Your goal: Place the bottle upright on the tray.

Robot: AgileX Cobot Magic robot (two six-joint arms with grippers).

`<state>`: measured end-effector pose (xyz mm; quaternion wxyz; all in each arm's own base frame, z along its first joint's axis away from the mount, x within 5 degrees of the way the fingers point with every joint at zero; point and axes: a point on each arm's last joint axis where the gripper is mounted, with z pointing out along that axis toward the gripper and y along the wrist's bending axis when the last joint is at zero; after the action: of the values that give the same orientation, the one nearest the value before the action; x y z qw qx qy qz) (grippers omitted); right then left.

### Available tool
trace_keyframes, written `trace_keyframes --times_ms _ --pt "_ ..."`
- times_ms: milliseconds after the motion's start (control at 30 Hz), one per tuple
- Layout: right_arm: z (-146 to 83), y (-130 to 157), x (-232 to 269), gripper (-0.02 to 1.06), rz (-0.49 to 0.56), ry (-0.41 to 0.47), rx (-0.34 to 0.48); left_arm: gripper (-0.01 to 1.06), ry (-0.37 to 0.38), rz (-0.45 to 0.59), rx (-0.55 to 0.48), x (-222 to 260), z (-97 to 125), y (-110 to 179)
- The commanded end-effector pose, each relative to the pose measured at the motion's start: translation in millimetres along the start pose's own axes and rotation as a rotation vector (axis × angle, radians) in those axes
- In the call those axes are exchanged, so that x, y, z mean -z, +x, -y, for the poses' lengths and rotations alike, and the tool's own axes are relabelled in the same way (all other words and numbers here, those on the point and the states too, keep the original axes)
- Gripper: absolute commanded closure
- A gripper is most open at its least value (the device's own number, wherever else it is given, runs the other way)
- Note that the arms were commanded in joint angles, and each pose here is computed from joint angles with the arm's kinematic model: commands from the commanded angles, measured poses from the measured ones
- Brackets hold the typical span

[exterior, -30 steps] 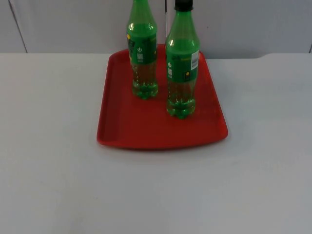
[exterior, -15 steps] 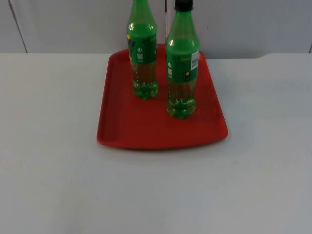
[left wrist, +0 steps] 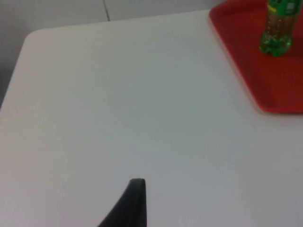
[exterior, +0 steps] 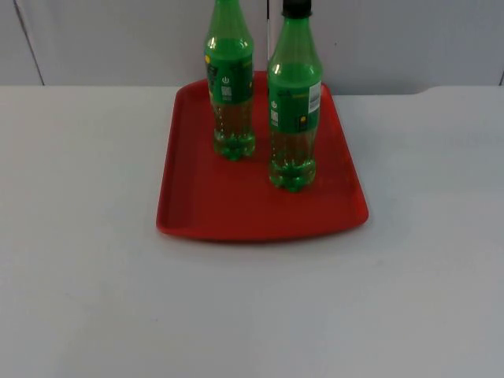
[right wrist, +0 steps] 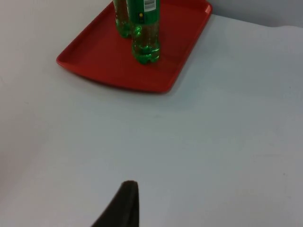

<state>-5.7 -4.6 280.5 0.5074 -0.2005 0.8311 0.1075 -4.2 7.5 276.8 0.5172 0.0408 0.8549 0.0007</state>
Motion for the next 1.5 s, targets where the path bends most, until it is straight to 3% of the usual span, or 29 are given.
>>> trace_keyframes --times_ms 0,333,1133,1300,1467 --pt "0.0 0.4 0.2 0.04 0.005 0.002 0.004 0.00 -0.035 -0.006 0.012 -0.7 -0.4 1.5" --pt "0.0 0.4 0.2 0.04 0.005 0.002 0.004 0.00 -0.158 -0.013 0.075 0.2 0.2 2.0" --pt "0.0 0.4 0.2 0.04 0.005 0.008 0.001 0.00 -0.159 -0.013 0.074 0.2 0.0 2.0" --pt "-0.7 0.4 0.3 0.04 0.003 0.080 -0.036 0.00 -0.159 -0.013 0.074 0.2 0.0 2.0" --pt "-1.8 0.4 0.4 0.04 -0.001 0.208 -0.102 0.00 -0.159 -0.013 0.074 0.2 0.0 2.0"
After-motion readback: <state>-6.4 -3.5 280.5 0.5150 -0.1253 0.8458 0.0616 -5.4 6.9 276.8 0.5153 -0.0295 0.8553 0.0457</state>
